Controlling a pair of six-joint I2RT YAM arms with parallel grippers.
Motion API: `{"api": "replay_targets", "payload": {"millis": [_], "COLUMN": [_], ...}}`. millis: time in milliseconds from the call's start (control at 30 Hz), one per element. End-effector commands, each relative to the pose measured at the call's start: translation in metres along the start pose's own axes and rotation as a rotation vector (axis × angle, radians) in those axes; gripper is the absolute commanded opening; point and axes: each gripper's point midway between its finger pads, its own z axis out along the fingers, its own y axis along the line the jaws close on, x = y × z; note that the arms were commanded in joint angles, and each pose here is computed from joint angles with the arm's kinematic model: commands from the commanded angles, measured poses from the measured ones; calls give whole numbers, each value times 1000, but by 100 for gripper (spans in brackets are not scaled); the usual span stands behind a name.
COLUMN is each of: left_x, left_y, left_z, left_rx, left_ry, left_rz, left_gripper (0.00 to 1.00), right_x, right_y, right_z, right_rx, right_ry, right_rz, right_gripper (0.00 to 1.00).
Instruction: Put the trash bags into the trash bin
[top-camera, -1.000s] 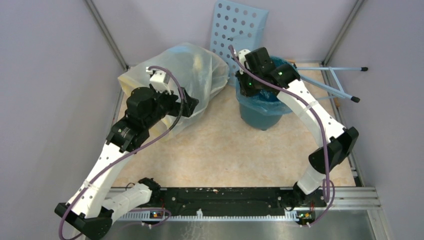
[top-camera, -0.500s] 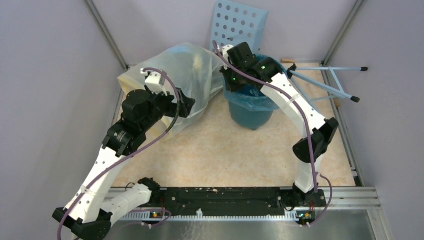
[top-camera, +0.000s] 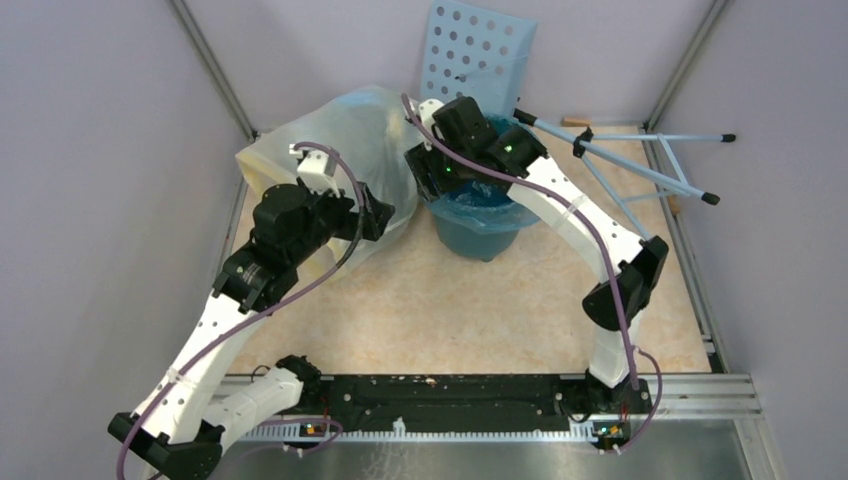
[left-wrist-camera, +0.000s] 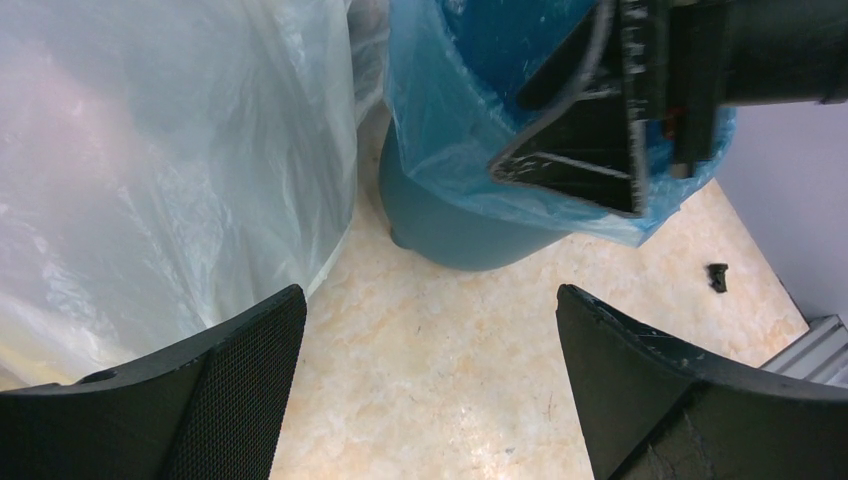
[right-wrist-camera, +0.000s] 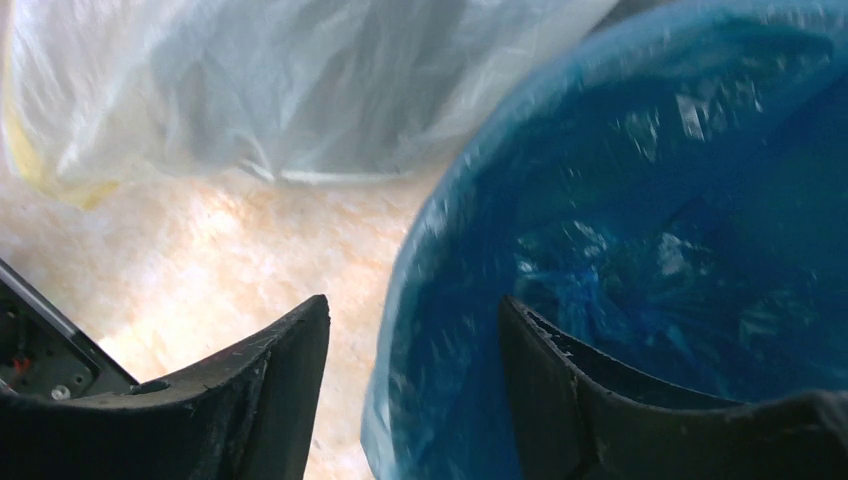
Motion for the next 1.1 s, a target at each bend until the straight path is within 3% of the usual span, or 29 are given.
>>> {"api": "replay_targets", "payload": {"millis": [0, 133, 333, 500, 700, 800, 1067], "left_x": [9, 15, 29, 64, 93, 110, 126], "left_y": [-1, 0, 11, 24, 58, 71, 129], "left_z": [-2, -10, -20, -16, -11, -7, -8], "left_rx": [27, 44, 30, 10, -132, -172, -421], "left_ry": [-12, -53, -98, -53, -67, -49, -105], "left_rz": [-20, -11, 28, 27, -37, -13, 112], "left_gripper": [99, 99, 99, 99, 99, 99, 99], "right_x": [-33, -17, 31, 80, 151, 177, 211], "right_y": [-5, -19, -58, -56, -74, -90, -107], "right_z": [-73, -110, -166, -195, -195, -193, -156], "right_rx": [32, 98, 282, 223, 303, 380, 506], "right_ry": [-222, -315, -512, -680, -637, -656, -585], "right_rz": [-15, 7, 164, 214, 342, 450, 424], "right_gripper": [65, 69, 86, 87, 88, 98, 99]}}
